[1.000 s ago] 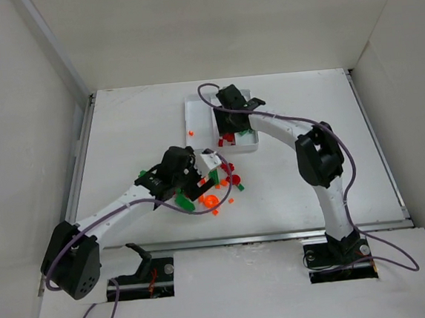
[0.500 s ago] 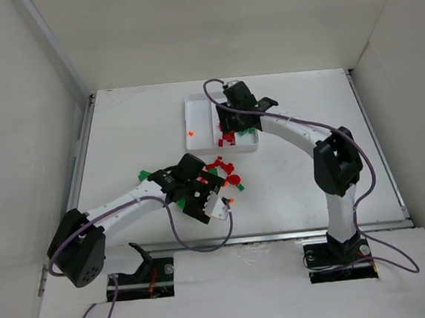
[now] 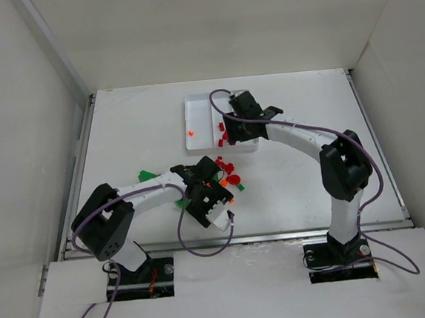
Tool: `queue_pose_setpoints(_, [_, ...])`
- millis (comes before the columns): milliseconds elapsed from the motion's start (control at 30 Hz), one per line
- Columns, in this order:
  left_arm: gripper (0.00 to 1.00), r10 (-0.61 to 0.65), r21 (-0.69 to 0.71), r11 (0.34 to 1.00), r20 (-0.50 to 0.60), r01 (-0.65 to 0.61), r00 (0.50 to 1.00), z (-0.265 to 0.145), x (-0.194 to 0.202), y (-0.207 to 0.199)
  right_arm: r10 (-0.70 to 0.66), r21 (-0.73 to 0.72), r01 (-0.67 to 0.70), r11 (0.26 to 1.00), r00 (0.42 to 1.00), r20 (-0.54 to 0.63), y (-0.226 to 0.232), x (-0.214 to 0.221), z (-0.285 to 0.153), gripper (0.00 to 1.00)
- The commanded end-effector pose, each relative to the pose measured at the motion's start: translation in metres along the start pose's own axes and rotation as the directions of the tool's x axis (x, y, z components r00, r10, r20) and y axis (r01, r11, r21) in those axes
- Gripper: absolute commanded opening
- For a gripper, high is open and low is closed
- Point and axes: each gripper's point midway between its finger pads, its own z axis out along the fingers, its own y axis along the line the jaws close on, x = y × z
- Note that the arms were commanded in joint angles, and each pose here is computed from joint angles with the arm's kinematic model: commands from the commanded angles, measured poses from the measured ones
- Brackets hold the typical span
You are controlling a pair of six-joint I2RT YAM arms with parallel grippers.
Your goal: Sort the legos into containers by color
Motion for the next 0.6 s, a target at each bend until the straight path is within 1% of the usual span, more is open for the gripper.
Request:
queue_pose_setpoints(0, [0.73, 0.047, -0.002, 0.999, -0.001, -0.047, 0.999, -0.008, -0.004, 0.013, 0.026, -0.022, -0.024, 0.999, 0.994, 0.109, 0.006, -0.030, -0.019, 0.68])
queue_pose_setpoints(100, [0.69, 0.030, 0.016, 0.999, 0.000, -0.030, 1.000, -0.003, -0.002, 0.010, 0.017, -0.021, -0.014, 1.000, 0.994, 0.109, 0.006, -0.030, -0.019, 0.68])
queue_pose_setpoints(133, [0.69, 0.029, 0.018, 0.999, 0.000, -0.029, 1.000, -0.002, -0.001, 0.012, 0.017, -0.021, -0.014, 1.000, 0.994, 0.109, 0.006, -0.030, -0.019, 0.68])
queue_pose_setpoints(367, [0.58, 0.029, 0.050, 0.998, -0.018, -0.028, 0.999, 0.007, 0.003, 0.012, -0.004, -0.016, 0.005, 1.000, 0.995, 0.101, 0.004, -0.028, -0.019, 0.68])
queue_pose_setpoints(433, [0.49, 0.029, 0.050, 0.998, -0.018, -0.028, 0.999, 0.007, 0.003, 0.012, -0.006, -0.013, 0.007, 1.000, 0.996, 0.091, 0.003, -0.023, -0.018, 0.68])
queue_pose_setpoints(500, [0.44, 0.018, 0.049, 0.999, -0.018, -0.017, 1.000, 0.007, 0.003, 0.012, -0.007, -0.001, 0.008, 1.000, 0.996, 0.085, 0.001, -0.020, -0.016, 0.68])
queue_pose_setpoints(567, [0.32, 0.018, 0.049, 0.999, -0.018, -0.017, 1.000, 0.007, 0.003, 0.012, -0.007, -0.001, 0.008, 1.000, 0.996, 0.085, 0.001, -0.020, -0.016, 0.68])
